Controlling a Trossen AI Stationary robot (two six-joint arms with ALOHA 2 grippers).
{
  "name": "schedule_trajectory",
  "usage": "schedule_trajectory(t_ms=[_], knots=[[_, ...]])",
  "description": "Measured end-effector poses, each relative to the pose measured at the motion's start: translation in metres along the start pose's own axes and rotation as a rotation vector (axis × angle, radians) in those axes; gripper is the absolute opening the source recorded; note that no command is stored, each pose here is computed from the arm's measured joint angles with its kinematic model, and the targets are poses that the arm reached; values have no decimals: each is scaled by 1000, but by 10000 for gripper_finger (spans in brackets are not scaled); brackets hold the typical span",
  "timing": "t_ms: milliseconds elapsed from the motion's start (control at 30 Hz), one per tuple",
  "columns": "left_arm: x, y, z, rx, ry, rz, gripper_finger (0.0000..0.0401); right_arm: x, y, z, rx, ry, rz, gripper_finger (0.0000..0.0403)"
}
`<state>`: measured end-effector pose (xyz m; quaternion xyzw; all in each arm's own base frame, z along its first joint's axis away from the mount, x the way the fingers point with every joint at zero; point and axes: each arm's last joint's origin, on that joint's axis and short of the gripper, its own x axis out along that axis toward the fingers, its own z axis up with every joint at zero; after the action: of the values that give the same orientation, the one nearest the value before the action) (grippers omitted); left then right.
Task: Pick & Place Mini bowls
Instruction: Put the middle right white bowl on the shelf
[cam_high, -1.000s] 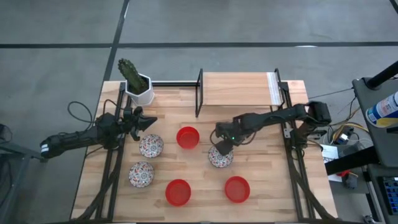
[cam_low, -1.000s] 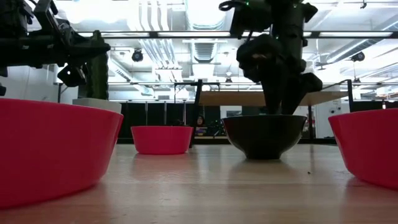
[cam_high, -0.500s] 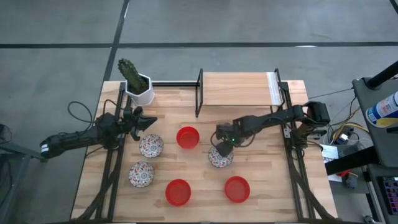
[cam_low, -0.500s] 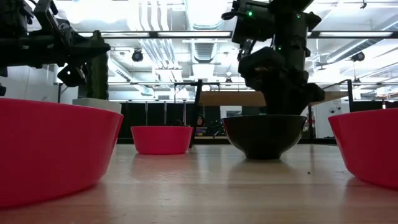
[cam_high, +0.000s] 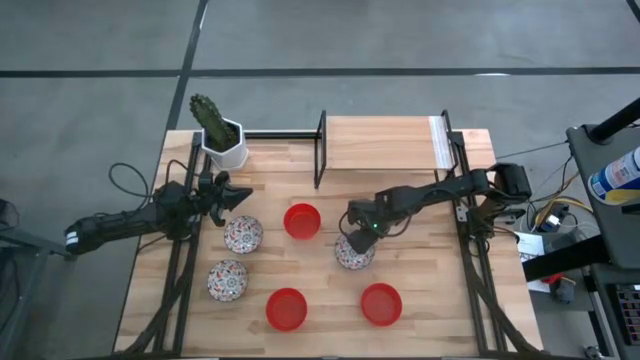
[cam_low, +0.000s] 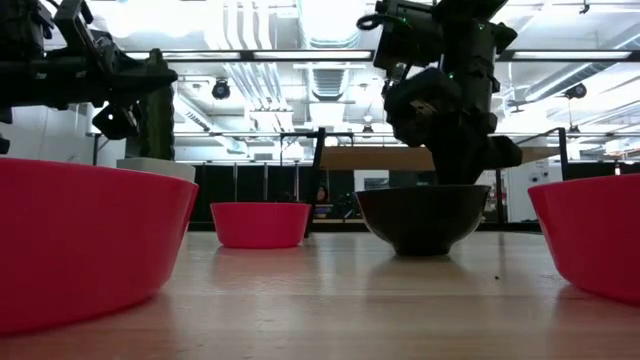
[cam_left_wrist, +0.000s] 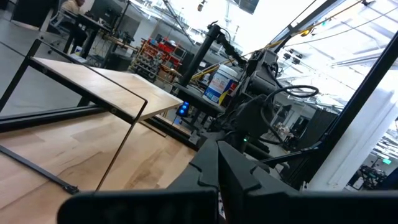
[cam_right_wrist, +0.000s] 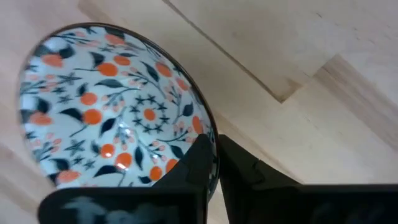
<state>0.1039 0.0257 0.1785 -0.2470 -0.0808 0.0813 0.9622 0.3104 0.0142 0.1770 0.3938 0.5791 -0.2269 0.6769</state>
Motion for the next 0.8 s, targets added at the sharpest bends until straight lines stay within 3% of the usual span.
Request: schedule_trajectory(t_ms=[267,500,800], knots=[[0,0,0,0,0,0,0,-16,-2,-3,17,-2,36,12],[0,0,0,0,1,0,0,-51,-5,3,66,-56,150,11],[0,0,0,0,1,0,0,-115,-43,9,193,-145,181,11]])
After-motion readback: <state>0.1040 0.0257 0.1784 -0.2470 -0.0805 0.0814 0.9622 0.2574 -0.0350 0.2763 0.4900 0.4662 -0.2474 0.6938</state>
